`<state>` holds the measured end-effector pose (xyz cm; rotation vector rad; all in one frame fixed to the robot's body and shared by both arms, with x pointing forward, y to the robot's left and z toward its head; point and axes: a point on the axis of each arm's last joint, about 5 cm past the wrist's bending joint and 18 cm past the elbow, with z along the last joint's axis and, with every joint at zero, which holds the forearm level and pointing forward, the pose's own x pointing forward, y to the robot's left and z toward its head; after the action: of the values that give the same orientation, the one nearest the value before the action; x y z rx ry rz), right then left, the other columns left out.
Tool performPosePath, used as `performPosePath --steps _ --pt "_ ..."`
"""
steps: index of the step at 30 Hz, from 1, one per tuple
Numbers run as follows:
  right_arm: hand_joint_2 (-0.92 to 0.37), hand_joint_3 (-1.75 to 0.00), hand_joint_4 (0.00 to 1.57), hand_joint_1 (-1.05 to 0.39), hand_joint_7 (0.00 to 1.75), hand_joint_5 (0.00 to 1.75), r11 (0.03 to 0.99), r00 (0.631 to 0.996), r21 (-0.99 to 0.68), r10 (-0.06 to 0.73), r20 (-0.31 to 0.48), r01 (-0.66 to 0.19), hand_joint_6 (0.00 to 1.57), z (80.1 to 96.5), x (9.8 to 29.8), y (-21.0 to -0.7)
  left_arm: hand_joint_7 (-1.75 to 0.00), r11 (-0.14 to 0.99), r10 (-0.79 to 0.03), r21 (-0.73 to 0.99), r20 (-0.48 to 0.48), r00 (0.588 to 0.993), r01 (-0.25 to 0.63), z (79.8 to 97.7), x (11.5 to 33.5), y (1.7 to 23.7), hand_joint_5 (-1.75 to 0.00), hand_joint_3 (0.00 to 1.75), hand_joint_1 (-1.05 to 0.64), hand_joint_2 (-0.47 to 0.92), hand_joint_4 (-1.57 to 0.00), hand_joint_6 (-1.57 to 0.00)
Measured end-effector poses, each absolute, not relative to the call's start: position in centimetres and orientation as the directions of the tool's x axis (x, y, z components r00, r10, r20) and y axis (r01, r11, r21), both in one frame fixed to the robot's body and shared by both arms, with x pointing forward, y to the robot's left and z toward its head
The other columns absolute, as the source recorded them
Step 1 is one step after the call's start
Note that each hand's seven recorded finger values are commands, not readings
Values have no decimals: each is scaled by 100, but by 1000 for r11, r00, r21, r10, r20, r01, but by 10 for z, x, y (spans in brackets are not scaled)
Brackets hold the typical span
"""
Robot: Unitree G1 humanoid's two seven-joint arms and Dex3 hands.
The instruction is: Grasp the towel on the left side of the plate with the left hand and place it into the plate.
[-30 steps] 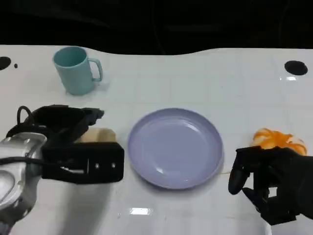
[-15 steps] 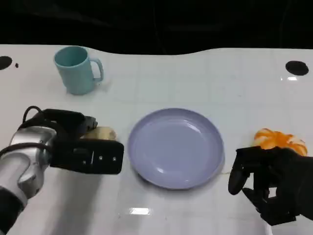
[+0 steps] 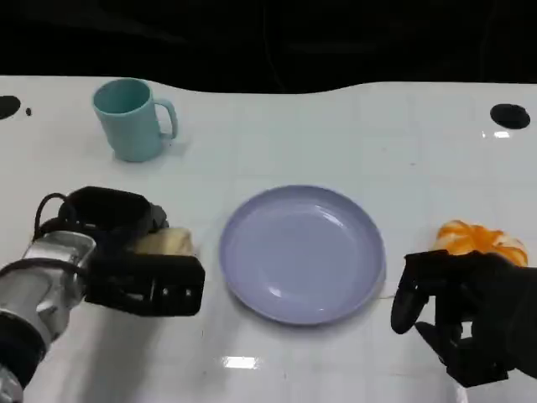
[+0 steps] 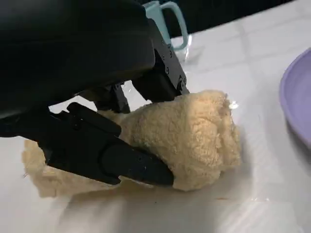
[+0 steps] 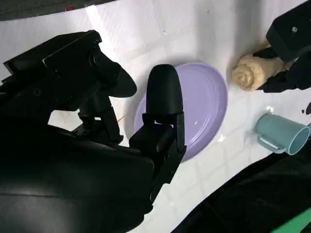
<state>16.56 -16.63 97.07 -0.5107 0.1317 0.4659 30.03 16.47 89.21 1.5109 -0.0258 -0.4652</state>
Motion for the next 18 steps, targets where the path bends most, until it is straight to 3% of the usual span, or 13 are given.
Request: performPosePath --steps 2,3,4,5,7,9,13,16,18 --pt "-54 -111 74 -1 141 175 771 887 -439 396 -235 -461 72 971 166 -166 -19 14 -322 970 -226 919 244 891 299 165 -174 10 -28 92 -80 -113" --pt "-53 -111 73 -1 141 175 772 888 -439 396 -235 -461 72 971 166 -166 -48 26 -326 973 -209 922 229 890 299 165 -174 15 -26 92 -80 -107" --pt "-53 -111 73 -1 141 175 772 888 -439 396 -235 -461 72 971 166 -167 -110 36 -328 975 -196 924 220 890 298 165 -174 18 -24 92 -81 -82" --pt "-53 -111 73 -1 141 175 771 888 -439 396 -235 -461 72 971 166 -166 -134 46 -329 976 -187 925 214 889 297 165 -175 20 -24 92 -81 -72" --pt "-53 -111 74 -2 141 175 771 888 -439 396 -235 -461 72 971 166 -167 -160 72 -325 977 -168 931 202 889 297 166 -175 23 -22 92 -81 -63" --pt "-53 -111 74 -2 141 175 771 888 -440 396 -235 -461 72 971 166 -167 -167 97 -320 978 -147 936 187 891 297 166 -175 28 -20 90 -82 -61" --pt "-54 -110 74 -2 141 175 770 888 -441 396 -235 -460 72 971 166 -166 -169 190 -300 971 -83 950 144 895 294 167 -175 81 -17 60 -88 -63" --pt "-54 -109 74 -2 141 175 770 888 -442 397 -234 -461 72 971 165 -166 -173 247 -297 963 -29 954 106 898 291 167 -175 96 -19 56 -88 -62" --pt "-54 -109 74 -1 141 175 769 888 -442 396 -235 -461 72 971 165 -166 -174 271 -296 958 -5 955 89 900 287 166 -175 95 -20 58 -87 -60"
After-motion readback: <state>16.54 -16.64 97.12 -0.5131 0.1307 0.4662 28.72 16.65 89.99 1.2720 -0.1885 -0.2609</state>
